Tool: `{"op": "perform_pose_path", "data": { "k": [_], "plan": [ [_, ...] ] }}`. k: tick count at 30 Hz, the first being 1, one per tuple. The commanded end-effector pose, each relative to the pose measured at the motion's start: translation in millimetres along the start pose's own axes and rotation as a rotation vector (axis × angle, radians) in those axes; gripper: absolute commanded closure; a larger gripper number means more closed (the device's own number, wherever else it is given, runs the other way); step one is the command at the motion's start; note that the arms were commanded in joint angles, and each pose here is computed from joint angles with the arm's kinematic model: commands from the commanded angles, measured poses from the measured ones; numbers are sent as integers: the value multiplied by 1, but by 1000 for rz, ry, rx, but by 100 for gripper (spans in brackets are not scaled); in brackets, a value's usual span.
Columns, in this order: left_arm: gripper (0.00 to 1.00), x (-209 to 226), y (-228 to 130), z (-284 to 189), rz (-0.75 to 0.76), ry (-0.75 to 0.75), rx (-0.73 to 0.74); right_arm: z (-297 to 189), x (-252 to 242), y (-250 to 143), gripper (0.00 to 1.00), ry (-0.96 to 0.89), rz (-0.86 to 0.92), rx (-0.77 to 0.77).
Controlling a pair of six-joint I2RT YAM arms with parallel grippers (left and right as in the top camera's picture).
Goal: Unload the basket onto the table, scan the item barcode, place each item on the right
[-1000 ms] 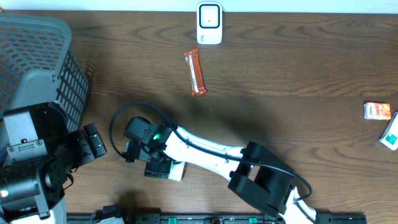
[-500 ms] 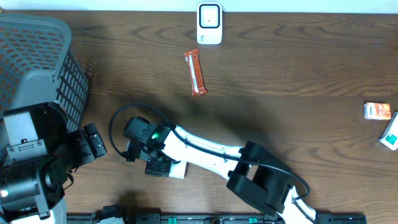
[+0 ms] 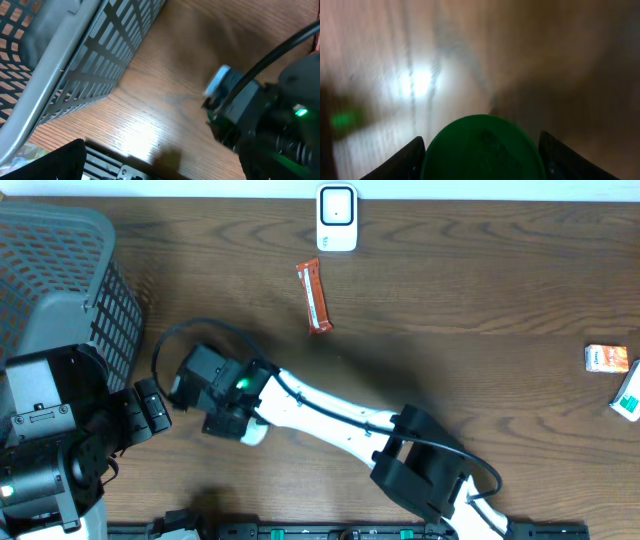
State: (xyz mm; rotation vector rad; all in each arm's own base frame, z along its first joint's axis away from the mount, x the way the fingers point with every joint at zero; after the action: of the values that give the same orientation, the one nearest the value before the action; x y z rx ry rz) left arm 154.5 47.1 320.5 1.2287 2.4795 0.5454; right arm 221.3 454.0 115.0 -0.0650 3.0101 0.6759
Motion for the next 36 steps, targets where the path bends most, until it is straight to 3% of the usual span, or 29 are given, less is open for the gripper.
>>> {"op": "perform_pose_path", "data": {
  "k": [1,7,15,27,36],
  "plan": [
    [2,3,-1,2,10,22,4,-7,-19,1,51,-32,93,-31],
    [2,3,-1,2,10,22,4,-7,-20,-6,58,-23,105,-5],
    [2,3,-1,2,10,22,5,-7,-19,-9,58,-17,122,8],
    [2,3,-1,2,10,22,4,-11,-40,25,55,-118,106,-164],
    [2,3,-1,2,10,22,4,-9,-42,23,55,-133,118,-162]
  ]
}}
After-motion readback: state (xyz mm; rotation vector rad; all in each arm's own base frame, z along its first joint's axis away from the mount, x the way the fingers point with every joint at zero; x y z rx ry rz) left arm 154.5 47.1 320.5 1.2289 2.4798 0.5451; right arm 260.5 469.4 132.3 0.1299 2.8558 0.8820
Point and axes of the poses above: each gripper's point midway between its finger pads, its own z axis out along the fingers, its own x axis along the line the jaws close on, y = z × x, the point moved 5 cm from there along -z, back along the fingers, and after that the axes turned 15 degrees about -z, right-handed, at the moved point
